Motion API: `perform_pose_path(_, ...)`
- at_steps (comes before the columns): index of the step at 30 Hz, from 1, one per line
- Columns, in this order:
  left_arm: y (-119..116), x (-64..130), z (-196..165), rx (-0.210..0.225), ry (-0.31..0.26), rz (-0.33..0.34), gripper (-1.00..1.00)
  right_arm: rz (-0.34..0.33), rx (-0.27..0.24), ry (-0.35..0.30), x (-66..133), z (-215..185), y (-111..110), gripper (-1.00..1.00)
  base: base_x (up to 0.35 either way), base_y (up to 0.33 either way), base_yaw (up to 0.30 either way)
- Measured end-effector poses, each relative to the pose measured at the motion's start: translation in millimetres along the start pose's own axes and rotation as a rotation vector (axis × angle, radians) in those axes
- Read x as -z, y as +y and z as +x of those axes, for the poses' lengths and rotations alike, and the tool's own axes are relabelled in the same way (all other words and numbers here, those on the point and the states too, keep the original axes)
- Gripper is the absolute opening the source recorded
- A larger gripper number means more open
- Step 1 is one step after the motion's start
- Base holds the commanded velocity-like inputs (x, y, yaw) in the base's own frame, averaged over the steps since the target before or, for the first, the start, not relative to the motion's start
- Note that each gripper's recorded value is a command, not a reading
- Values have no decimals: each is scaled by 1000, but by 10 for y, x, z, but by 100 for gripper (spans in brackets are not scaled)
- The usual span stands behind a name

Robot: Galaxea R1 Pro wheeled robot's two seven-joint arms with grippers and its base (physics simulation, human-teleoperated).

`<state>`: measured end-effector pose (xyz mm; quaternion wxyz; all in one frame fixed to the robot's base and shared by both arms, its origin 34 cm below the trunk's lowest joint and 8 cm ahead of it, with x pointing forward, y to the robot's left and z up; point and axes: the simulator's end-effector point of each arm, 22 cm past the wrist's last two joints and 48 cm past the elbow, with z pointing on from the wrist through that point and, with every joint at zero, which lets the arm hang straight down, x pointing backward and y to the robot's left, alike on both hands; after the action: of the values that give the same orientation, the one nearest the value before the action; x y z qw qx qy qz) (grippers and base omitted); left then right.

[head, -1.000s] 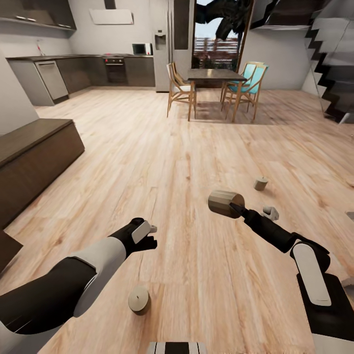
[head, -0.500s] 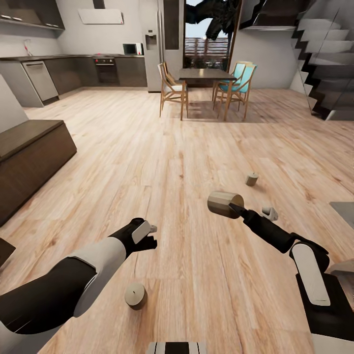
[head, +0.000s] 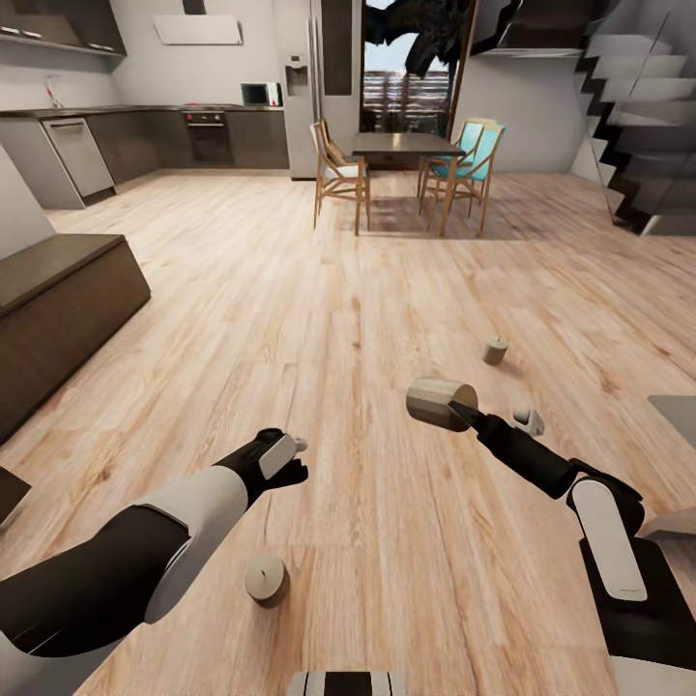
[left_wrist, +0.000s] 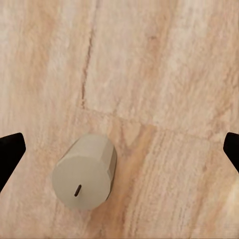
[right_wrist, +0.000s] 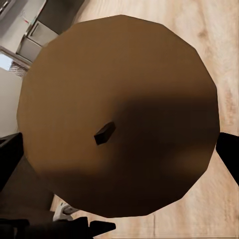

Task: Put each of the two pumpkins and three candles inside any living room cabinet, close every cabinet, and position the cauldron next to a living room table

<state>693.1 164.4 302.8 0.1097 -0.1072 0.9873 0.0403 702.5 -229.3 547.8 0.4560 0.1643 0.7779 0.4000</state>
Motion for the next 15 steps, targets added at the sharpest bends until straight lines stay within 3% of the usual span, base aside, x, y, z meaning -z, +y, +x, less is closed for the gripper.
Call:
perform_pose_path(10,51,-241,130,-3,39,-17,100,10,-11,21,-60,111,-146,-100,0,0,0)
perform_pose_path(12,60,-289,158,-4,47,-19,100,-50,-16,27,-56,142,-46,-100,0,0,0)
perform_pose_path(15,58,-357,202,-5,59,-21,100,-50,-18,35,-72,195,-99,-100,0,0,0)
